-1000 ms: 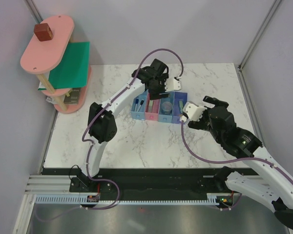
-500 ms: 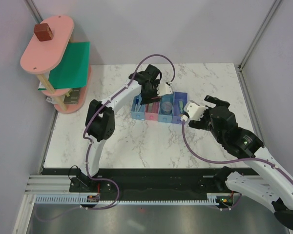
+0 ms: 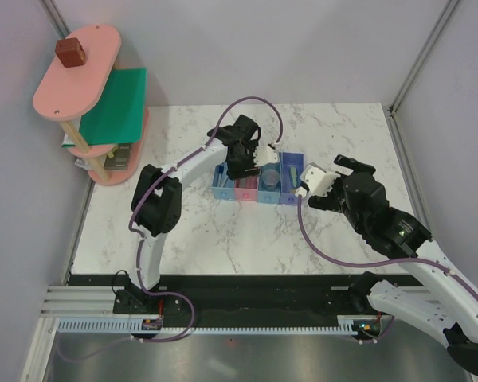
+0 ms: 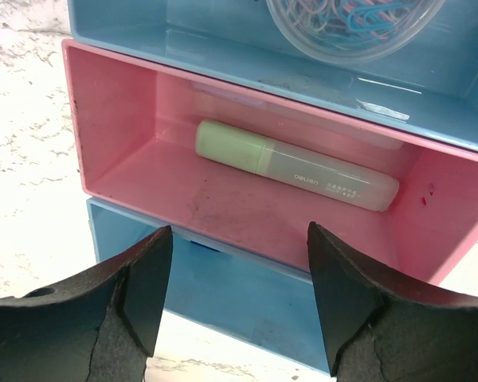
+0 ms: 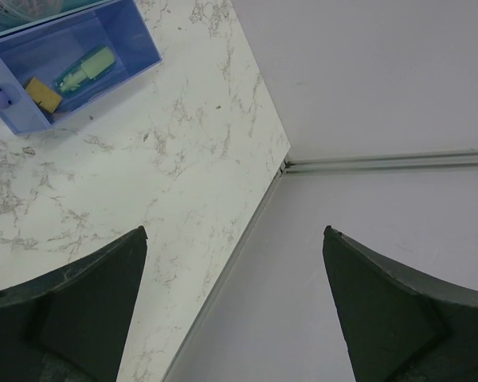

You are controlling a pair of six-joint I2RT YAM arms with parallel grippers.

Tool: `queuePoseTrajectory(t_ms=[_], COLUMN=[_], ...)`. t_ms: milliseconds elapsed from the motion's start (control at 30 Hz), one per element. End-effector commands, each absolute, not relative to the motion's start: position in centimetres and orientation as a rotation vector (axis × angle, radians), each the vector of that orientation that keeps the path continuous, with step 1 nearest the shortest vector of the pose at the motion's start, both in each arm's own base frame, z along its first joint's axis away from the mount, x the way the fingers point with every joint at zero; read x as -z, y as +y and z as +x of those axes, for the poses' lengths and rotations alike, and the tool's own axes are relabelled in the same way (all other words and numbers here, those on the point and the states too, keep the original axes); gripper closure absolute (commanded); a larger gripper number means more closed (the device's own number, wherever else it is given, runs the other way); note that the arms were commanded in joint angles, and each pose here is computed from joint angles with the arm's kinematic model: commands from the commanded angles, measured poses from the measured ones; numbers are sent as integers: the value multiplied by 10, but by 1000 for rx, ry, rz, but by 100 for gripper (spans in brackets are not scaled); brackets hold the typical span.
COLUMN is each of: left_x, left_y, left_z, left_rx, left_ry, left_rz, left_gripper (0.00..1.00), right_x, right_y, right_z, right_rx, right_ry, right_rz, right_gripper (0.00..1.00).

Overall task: Sort the stationery into containers
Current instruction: Move the storage box to the center of the board.

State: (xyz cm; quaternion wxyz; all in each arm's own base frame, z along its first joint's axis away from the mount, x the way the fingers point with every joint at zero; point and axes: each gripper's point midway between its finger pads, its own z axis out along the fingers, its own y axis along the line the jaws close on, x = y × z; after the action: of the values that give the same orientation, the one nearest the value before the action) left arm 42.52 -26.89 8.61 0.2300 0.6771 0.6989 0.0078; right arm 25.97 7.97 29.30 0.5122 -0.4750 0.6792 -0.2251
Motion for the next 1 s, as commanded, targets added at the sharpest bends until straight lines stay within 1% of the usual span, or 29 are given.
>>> queuePoseTrajectory(t_ms=[0, 400, 967], left_x=[-88, -90, -85], left_y=[-270, -272, -270], left_z=[389, 376, 336], left_rx=[101, 136, 254], left_ry=[1989, 2037, 2106], left_rz=[1873, 1850, 1901], left_gripper=[26, 27, 30], right_x=[-312, -315, -315], right_y=[80, 79, 78], right_z=[260, 259, 256], right_rx=[518, 518, 511], right_ry=[1608, 1604, 1601], right_rz=[-1082, -1079, -1072], right_gripper=[2, 2, 2])
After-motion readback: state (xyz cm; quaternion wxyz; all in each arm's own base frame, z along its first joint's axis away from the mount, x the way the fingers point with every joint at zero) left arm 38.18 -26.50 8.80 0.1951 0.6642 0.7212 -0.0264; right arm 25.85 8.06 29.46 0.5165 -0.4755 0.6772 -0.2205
